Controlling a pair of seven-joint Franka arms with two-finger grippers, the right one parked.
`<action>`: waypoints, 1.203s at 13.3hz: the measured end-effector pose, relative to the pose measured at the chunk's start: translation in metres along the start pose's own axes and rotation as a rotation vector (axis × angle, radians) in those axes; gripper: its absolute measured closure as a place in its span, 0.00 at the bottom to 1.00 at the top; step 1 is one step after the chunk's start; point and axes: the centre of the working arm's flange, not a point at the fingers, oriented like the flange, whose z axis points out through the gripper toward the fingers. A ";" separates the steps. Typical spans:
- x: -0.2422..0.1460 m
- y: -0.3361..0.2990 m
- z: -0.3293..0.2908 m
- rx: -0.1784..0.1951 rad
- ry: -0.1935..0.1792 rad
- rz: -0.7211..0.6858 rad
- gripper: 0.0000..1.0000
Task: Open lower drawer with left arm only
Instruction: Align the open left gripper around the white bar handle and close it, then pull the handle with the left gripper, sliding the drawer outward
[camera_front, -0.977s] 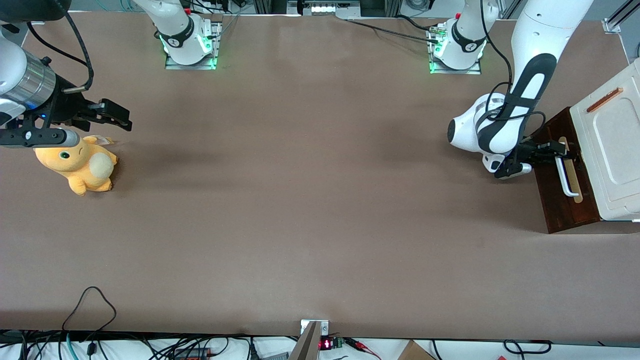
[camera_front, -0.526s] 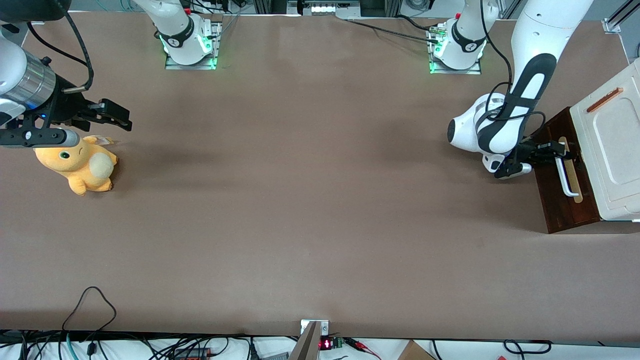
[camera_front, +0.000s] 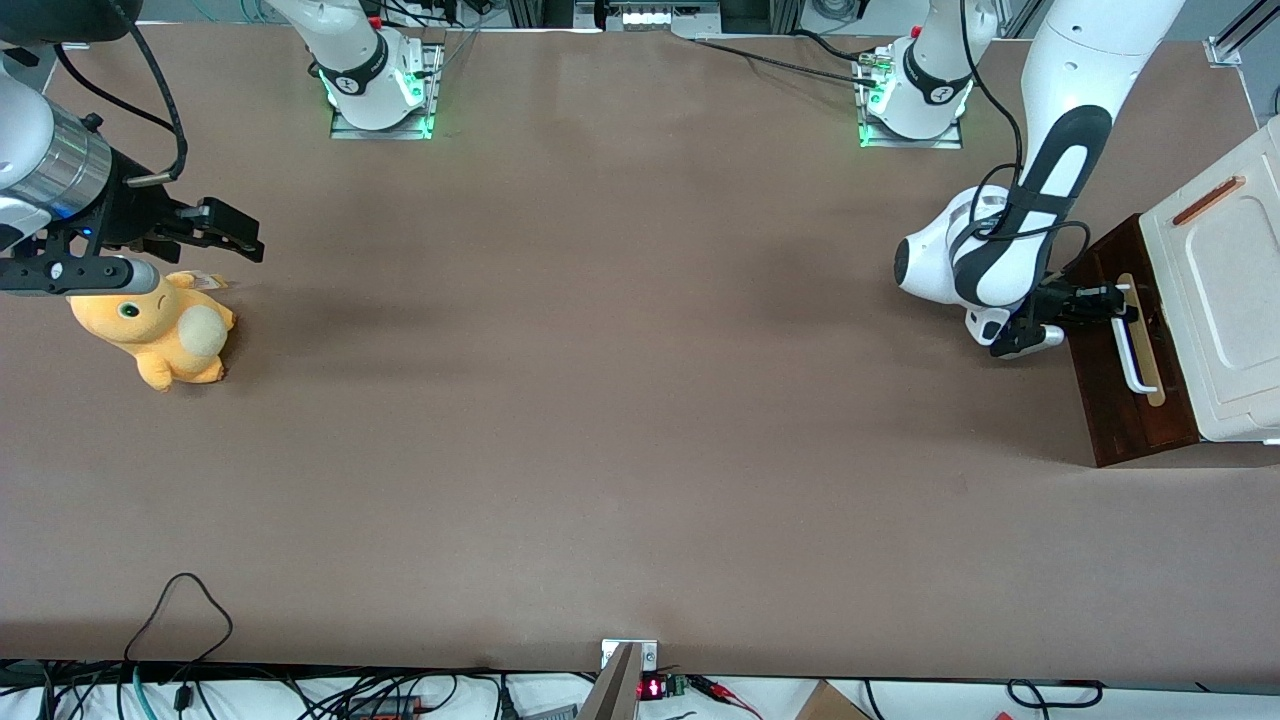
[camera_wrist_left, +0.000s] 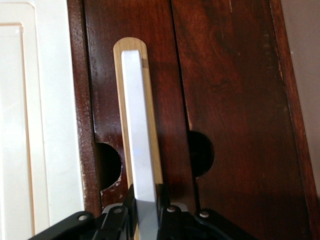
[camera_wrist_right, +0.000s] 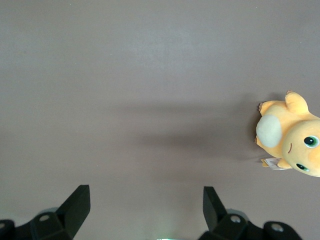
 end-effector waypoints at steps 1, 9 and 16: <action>0.000 0.000 0.000 0.001 0.000 -0.009 0.81; 0.001 0.000 -0.003 0.000 0.007 -0.014 0.81; 0.008 0.005 -0.060 -0.034 0.062 -0.021 0.81</action>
